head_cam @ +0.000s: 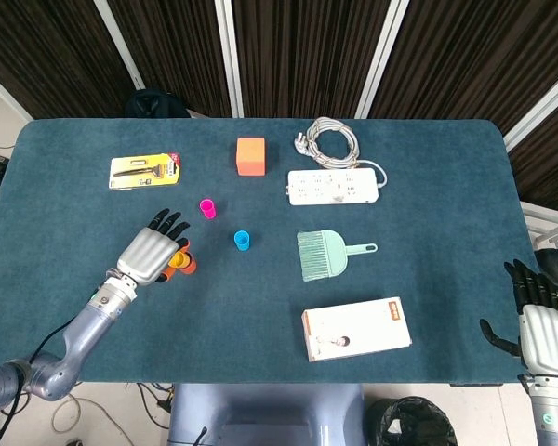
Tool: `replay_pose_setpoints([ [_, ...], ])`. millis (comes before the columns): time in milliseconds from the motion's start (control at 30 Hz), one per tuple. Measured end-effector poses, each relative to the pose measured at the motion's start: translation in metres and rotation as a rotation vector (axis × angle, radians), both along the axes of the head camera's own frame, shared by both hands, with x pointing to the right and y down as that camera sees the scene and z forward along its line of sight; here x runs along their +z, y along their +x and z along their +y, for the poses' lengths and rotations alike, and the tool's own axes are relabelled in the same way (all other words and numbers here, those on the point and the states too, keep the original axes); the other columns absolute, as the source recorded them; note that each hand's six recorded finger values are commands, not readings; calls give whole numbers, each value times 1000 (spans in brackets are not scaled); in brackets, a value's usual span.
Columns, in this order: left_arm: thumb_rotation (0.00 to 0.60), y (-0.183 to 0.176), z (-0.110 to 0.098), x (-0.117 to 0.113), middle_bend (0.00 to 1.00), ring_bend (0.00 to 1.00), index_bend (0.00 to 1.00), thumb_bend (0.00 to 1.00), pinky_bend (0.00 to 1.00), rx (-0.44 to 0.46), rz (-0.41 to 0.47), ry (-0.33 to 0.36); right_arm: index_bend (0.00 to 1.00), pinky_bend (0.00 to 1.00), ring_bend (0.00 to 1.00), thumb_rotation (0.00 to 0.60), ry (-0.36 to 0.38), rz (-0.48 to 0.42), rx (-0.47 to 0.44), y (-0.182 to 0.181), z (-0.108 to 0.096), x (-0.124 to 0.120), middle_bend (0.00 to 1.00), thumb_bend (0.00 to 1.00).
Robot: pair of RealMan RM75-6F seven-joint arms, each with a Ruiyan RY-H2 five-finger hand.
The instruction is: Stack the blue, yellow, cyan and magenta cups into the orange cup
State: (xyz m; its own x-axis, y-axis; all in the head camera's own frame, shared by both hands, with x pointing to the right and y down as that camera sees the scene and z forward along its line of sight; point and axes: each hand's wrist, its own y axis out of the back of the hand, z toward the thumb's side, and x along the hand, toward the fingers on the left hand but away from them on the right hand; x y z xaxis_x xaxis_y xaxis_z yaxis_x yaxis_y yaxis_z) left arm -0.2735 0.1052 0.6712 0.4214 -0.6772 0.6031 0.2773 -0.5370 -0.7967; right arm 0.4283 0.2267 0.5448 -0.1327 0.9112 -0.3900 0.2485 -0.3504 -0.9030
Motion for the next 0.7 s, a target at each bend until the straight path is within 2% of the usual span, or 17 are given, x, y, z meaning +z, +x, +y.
replay_pose_setpoints([
  [333,600,3,2,4,123,0,246,288,0,21,-24,-5,45,36,77,600,-4,-1,7,2,0,0,45,343],
  [467,600,3,3,4,122,0,214,280,0,29,-39,-12,46,36,77,600,-3,2,8,3,0,-1,45,343],
  [700,600,19,-9,-8,125,0,211,269,0,-22,36,17,46,36,77,600,-2,6,10,3,0,0,45,343],
])
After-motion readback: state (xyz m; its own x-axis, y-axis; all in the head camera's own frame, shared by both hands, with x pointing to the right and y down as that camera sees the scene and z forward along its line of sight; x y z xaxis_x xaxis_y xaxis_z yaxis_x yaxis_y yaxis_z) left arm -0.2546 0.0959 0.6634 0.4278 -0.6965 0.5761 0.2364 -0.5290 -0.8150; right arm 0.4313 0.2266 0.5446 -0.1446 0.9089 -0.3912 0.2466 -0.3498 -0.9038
